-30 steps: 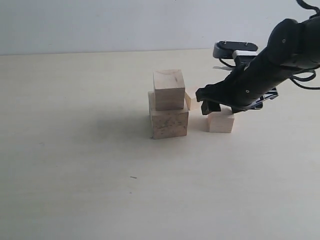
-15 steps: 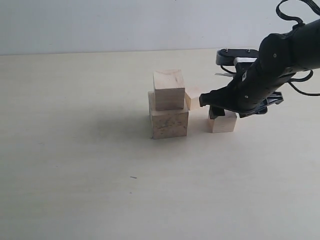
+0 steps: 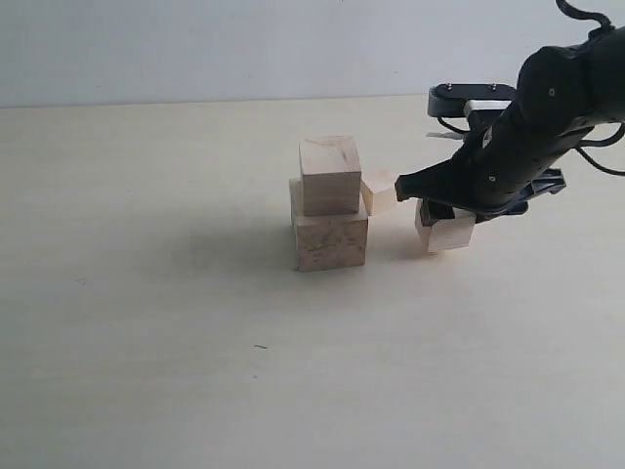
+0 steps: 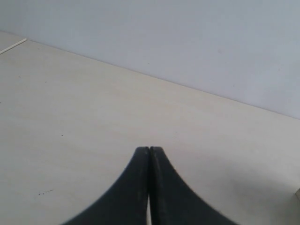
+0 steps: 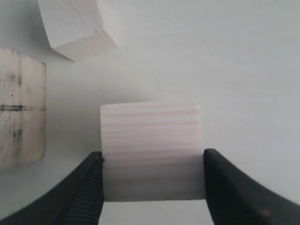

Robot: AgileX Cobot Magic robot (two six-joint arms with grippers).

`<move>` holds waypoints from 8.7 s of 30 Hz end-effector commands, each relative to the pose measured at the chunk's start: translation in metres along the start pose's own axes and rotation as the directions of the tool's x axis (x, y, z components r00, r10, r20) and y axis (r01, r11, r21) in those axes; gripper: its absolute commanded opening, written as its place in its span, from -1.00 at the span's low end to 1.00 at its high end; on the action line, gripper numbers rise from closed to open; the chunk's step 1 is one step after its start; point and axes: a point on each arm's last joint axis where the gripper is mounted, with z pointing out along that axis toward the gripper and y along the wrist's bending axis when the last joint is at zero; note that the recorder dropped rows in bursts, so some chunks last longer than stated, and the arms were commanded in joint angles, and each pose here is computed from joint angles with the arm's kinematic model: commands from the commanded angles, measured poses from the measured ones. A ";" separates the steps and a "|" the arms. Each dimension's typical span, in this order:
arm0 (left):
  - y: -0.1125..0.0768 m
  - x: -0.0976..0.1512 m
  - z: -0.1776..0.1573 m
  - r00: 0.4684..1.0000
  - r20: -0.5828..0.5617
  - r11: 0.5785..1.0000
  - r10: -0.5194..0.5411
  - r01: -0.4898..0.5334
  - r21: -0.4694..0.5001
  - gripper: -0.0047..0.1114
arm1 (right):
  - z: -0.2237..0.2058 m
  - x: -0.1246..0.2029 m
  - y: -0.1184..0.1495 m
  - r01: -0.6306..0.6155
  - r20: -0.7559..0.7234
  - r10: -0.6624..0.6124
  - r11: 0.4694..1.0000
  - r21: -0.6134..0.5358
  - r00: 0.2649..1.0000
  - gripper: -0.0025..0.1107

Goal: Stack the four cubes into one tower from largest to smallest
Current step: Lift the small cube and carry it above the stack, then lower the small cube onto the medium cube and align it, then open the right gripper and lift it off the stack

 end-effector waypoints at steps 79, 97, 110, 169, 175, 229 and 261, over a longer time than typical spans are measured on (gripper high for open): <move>-0.007 -0.004 -0.014 0.994 0.111 0.995 0.010 -0.021 0.102 -0.92 | -0.107 -0.070 0.148 -0.045 0.033 0.044 0.999 0.024 0.999 -0.19; -0.007 -0.004 -0.014 0.994 0.111 0.995 0.010 -0.021 0.102 -0.92 | -0.094 -0.069 0.148 -0.045 0.008 0.045 0.998 0.046 0.999 -0.19; -0.007 -0.004 -0.014 0.994 0.111 0.995 0.010 -0.021 0.102 -0.92 | -0.094 -0.069 0.149 -0.069 0.005 0.069 0.997 0.040 0.998 -0.19; -0.007 -0.004 -0.014 0.994 0.111 0.995 0.010 -0.021 0.102 -0.92 | -0.094 -0.070 0.149 -0.058 0.013 0.058 0.998 0.039 0.998 0.02; -0.007 -0.004 -0.014 0.994 0.111 0.995 0.010 -0.021 0.102 -0.92 | -0.094 -0.070 0.149 -0.039 0.012 0.038 0.998 0.041 0.999 0.08; -0.007 -0.004 -0.014 0.994 0.111 0.995 0.010 -0.021 0.102 -0.92 | -0.101 -0.079 0.152 -0.119 0.090 0.118 0.993 0.001 0.989 0.12; -0.007 -0.004 -0.014 0.994 0.111 0.995 0.010 -0.021 0.102 -0.92 | -0.012 -0.145 0.014 0.181 -0.056 -0.186 0.980 -0.085 0.981 0.12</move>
